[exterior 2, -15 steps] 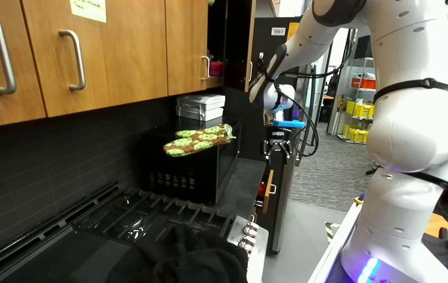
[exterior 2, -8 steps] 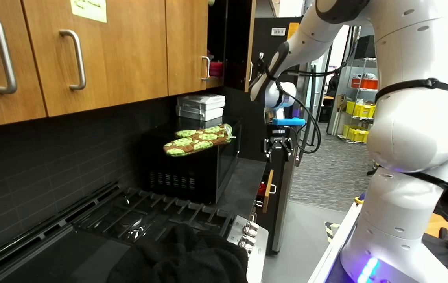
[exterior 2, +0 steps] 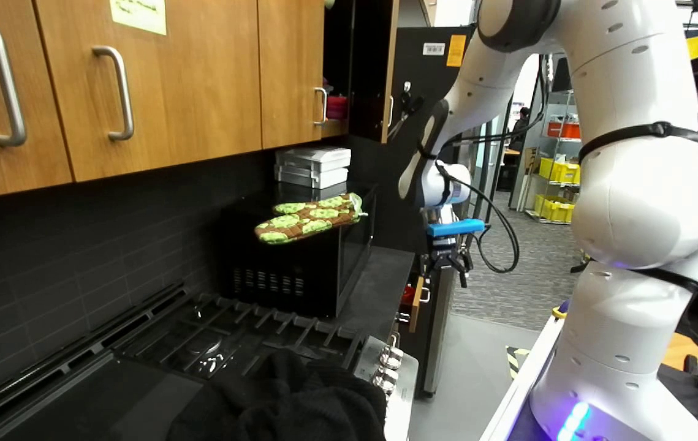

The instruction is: Pull the top drawer to open it

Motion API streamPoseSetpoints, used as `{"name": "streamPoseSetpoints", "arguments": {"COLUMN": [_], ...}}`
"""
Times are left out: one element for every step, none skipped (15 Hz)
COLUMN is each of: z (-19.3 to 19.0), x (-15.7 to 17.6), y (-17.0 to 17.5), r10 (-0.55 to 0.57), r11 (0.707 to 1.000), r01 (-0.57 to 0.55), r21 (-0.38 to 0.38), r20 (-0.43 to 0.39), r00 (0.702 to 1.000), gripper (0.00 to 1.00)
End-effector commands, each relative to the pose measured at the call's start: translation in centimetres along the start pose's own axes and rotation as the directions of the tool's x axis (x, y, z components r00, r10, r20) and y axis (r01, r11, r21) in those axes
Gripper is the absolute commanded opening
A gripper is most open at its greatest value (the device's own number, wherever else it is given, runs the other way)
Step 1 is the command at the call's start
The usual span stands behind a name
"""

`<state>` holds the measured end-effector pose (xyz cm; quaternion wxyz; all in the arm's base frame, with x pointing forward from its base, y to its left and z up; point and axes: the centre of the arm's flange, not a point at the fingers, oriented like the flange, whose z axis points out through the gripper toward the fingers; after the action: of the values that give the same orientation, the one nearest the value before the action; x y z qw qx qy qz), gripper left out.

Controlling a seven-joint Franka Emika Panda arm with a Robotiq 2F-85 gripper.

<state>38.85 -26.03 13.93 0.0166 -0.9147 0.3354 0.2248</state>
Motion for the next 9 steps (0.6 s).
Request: {"name": "streamPoseSetpoints", "arguments": {"z": [5.1,6.6,7.8,8.9,10.1,11.2,12.1,12.8,13.5], "x": [2.9,3.9,4.8,6.0,6.9,7.9,8.7,9.6,10.4], "y": [1.0,1.3,1.7,2.1,2.5,2.9,3.4,3.9,4.5], "r10": [0.08,0.074,0.075,0.07,0.073,0.078,0.085,0.1,0.122], "r11": [0.997,0.997,0.997,0.996,0.994,0.988,0.975,0.961,0.943], "r01": [-0.08,-0.074,-0.074,-0.068,-0.07,-0.075,-0.088,-0.108,-0.137], "r21": [-0.006,0.012,0.025,0.06,0.086,0.138,0.203,0.256,0.303], "r20": [-0.016,-0.028,-0.043,-0.04,-0.033,-0.01,0.021,0.044,0.069], "r00": [0.997,0.997,0.996,0.997,0.997,0.997,0.996,0.994,0.99], "gripper": [1.0,1.0,1.0,1.0,1.0,1.0,1.0,1.0,1.0]}}
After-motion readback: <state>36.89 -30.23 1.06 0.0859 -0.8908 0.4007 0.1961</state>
